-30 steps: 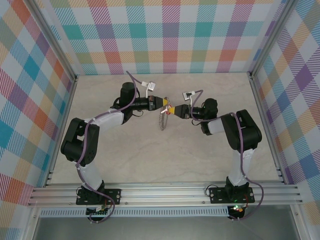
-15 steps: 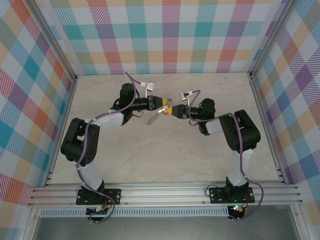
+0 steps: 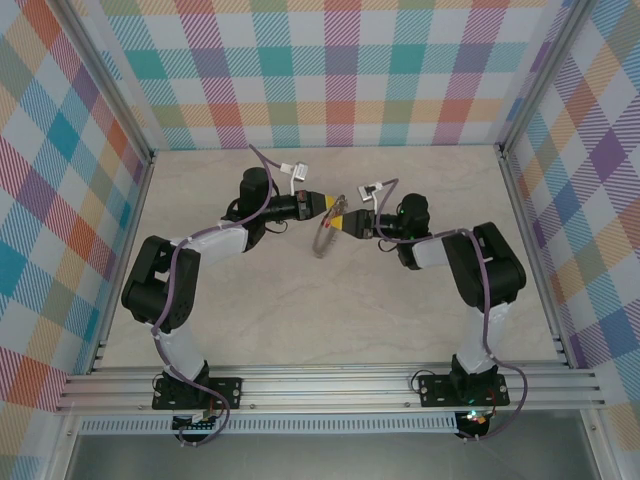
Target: Put the keys on the keyring
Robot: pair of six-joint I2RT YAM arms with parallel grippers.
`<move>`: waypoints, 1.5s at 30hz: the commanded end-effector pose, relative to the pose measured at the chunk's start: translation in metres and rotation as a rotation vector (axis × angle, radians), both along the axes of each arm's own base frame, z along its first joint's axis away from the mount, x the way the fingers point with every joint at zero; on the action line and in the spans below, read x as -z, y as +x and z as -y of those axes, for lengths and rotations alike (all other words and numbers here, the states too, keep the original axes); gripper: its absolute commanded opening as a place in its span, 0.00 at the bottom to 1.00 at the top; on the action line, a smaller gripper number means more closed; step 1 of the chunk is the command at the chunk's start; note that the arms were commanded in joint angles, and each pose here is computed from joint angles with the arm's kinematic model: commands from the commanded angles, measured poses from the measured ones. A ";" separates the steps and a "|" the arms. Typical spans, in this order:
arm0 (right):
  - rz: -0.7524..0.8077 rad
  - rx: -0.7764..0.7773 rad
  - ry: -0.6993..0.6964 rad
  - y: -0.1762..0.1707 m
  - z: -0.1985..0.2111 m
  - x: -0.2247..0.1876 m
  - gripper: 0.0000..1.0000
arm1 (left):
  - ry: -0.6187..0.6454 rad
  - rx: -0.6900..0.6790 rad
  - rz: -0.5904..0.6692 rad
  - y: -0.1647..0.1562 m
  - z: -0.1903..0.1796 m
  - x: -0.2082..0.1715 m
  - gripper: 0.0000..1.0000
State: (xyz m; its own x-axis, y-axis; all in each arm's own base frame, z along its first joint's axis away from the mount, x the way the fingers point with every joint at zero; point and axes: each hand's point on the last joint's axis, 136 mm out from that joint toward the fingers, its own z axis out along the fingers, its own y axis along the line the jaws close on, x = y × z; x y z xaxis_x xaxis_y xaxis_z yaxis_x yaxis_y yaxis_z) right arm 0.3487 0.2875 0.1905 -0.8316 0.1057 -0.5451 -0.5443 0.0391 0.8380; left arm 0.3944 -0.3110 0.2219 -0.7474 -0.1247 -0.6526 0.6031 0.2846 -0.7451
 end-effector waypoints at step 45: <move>0.077 0.157 0.108 0.024 0.005 -0.045 0.22 | -0.077 0.001 0.078 -0.006 0.005 -0.034 0.00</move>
State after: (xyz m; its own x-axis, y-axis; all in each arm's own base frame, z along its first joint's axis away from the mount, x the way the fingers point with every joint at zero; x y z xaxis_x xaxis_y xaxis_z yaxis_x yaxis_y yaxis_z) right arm 0.3817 0.2778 0.2311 -0.7708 0.3009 -0.5616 -0.5698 0.0687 0.8189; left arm 0.3924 -0.3153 0.2320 -0.7434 -0.1490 -0.6521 0.6095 0.2508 -0.7521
